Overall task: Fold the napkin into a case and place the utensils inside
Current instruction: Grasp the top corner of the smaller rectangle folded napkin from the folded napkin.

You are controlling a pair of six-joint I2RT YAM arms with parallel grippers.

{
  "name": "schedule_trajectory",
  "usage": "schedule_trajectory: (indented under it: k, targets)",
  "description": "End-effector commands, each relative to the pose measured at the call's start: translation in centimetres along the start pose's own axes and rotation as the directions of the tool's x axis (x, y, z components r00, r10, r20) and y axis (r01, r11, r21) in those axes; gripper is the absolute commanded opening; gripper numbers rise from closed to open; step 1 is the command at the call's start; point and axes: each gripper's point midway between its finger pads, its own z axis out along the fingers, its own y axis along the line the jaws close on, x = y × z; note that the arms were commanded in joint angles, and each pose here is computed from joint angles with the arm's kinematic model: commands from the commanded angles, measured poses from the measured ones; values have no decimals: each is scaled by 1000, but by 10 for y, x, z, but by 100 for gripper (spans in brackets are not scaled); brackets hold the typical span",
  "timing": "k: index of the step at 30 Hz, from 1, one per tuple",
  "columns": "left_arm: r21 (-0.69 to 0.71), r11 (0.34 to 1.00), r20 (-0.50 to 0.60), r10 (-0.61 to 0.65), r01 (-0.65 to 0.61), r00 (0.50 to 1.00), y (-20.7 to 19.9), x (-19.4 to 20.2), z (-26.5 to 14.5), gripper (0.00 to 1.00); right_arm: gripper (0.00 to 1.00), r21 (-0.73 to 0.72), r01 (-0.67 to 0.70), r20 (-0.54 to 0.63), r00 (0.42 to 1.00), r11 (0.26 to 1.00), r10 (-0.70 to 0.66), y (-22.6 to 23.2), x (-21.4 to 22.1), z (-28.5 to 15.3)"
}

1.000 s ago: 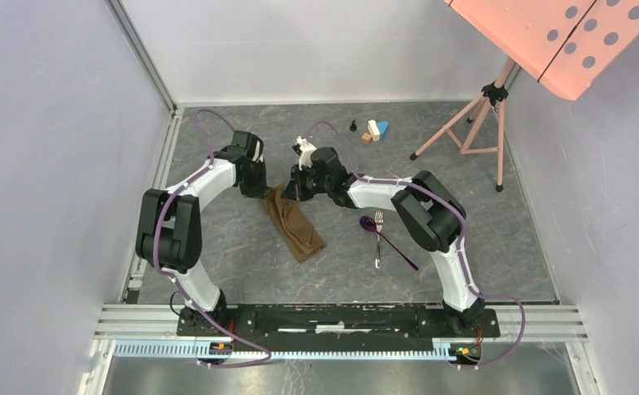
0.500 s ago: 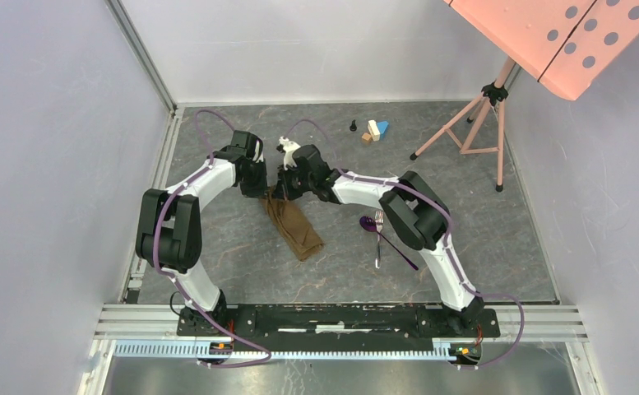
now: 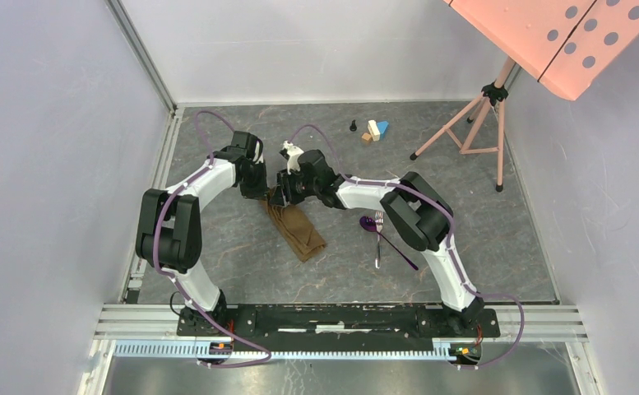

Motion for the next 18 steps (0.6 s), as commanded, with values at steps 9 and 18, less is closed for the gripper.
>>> schedule_trajectory:
  k: [9,18]
  targets:
    - [6,1000,16,-15,15,1000,-1,-3,-4,2,44,8,67,105,992,998,-67,12,-44,-12]
    - [9,1000,18,-15,15,1000,-1,-3,-4,2,45,47,70,115,990,996,-75,5,-51,-4]
